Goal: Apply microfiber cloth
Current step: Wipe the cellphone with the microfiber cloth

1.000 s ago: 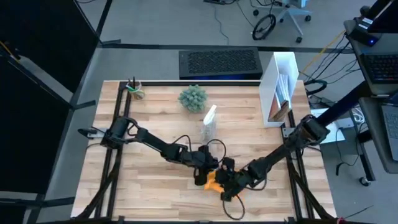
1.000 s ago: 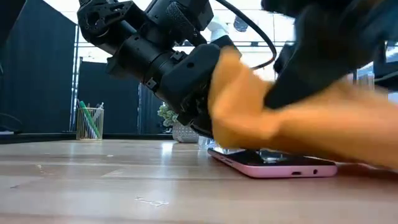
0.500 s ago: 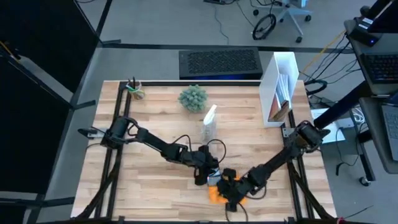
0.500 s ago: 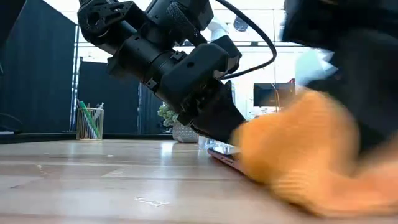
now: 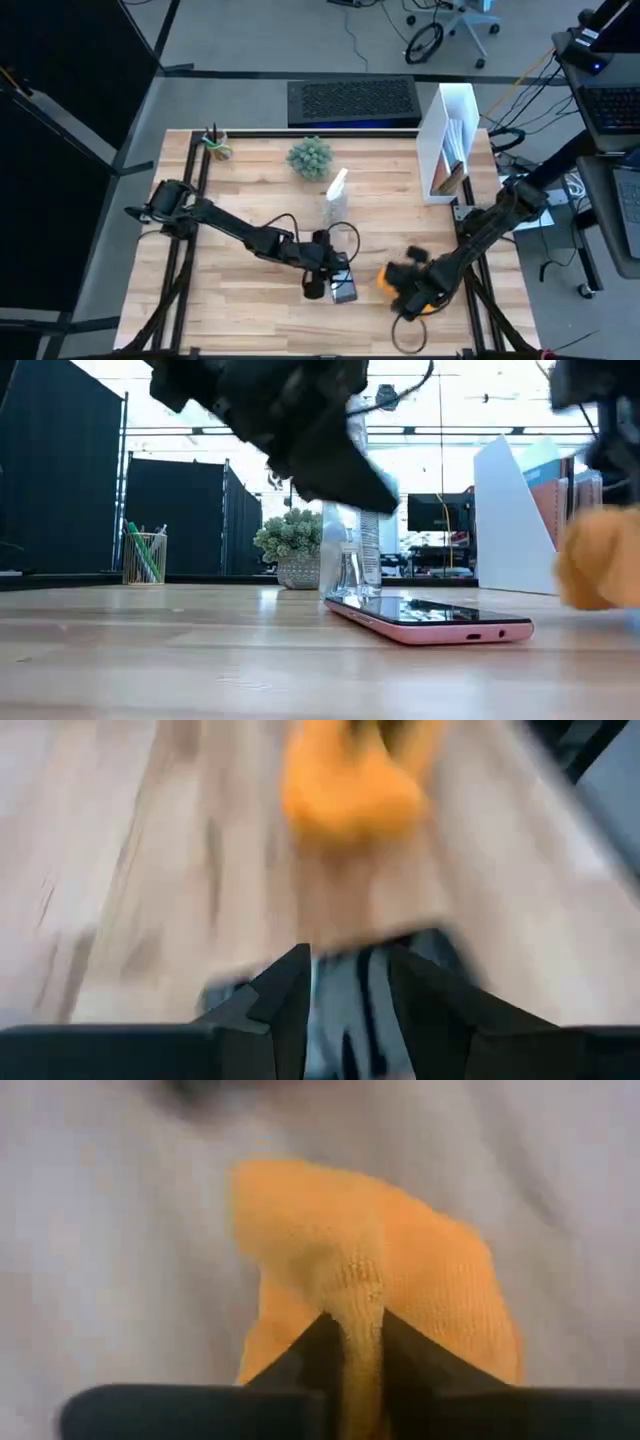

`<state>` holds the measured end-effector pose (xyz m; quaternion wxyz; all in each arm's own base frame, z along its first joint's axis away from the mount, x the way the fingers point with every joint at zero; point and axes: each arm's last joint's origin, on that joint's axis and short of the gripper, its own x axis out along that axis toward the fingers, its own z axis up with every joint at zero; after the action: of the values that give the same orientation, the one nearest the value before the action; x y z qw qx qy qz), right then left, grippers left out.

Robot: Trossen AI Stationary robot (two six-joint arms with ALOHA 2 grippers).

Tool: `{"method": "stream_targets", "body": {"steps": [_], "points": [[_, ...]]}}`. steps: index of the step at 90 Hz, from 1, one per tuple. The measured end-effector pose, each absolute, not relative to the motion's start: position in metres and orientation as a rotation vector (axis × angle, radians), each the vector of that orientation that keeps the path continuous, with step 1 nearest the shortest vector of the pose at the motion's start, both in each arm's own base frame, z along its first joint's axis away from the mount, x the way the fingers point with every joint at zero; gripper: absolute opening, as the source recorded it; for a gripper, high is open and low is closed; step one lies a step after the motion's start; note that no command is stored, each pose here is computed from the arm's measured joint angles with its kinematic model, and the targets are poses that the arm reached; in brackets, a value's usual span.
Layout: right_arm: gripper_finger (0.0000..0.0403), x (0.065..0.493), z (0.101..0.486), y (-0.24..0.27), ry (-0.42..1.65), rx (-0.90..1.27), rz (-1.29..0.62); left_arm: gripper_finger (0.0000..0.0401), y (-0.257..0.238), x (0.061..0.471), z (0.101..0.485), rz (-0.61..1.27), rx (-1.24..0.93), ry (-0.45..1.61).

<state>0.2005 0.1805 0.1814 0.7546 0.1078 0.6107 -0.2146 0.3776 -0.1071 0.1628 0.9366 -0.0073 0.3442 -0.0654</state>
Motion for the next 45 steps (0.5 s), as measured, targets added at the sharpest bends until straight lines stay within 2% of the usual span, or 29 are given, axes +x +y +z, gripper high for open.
{"method": "stream_targets", "body": {"steps": [8,17,26,35,45], "points": [[0.0128,0.186,0.185,0.177,1.44,0.261,-0.562,0.0123,-0.106,0.377,0.162,-0.126,-0.01,0.719],[0.019,0.184,0.196,0.177,1.46,0.379,-0.533,0.0123,-0.106,0.376,0.161,-0.109,-0.002,0.725],[0.0238,0.201,0.208,0.184,1.205,0.492,-0.432,0.0123,-0.103,0.376,0.16,-0.08,0.008,0.725],[0.0267,0.221,0.212,0.192,0.914,0.448,-0.359,0.0123,-0.099,0.377,0.161,-0.053,0.009,0.717],[0.0274,0.242,0.195,0.189,0.829,0.379,-0.388,0.0123,-0.096,0.38,0.152,-0.037,0.005,0.736]]}}
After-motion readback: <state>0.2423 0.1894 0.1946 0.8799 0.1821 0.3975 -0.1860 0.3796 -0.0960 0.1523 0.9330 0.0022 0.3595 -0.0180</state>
